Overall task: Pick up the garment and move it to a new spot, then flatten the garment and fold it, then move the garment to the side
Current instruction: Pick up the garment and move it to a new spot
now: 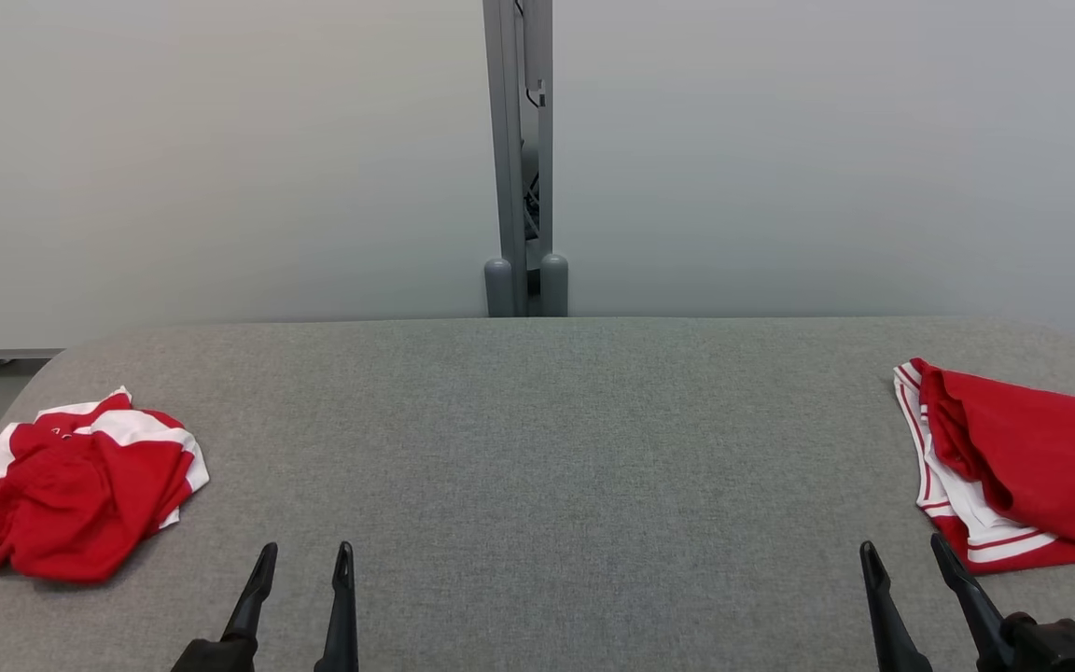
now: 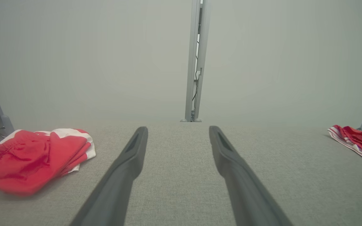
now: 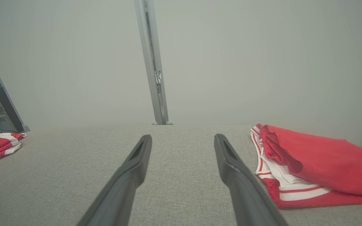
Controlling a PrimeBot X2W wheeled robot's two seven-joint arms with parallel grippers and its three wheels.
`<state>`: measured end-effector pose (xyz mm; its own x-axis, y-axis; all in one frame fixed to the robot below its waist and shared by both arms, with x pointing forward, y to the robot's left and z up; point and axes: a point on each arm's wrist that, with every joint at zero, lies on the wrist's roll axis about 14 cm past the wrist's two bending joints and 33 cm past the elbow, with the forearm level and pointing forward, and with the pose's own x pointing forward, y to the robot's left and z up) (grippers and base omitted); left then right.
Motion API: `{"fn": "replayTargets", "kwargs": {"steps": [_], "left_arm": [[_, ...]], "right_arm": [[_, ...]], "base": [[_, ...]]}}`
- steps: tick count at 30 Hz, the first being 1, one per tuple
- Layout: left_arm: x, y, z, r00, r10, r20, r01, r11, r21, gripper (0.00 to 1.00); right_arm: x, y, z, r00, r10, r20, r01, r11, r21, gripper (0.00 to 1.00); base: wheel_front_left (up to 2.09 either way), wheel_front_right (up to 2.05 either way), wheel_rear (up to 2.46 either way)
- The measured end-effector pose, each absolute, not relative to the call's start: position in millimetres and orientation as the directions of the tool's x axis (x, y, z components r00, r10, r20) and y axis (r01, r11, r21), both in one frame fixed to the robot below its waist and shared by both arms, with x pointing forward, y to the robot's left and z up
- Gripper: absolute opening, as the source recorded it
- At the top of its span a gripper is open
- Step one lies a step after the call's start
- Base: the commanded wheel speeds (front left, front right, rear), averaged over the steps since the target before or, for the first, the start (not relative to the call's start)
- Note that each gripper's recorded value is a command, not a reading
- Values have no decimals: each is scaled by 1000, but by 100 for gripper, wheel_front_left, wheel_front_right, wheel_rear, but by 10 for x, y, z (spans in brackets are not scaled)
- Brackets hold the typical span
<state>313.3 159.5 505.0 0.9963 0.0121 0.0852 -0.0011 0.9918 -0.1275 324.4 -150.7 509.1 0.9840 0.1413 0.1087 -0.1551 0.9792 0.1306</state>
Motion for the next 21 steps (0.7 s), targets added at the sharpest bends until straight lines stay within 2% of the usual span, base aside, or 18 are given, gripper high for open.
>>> {"fn": "replayTargets", "kwargs": {"steps": [21], "left_arm": [[3051,1659,4996,997,42,71,-31,990,-140,100]], "right_arm": [[3280,-1369,5050,979,180,94,-193,970,147,100]], "base": [[0,0,0]]}}
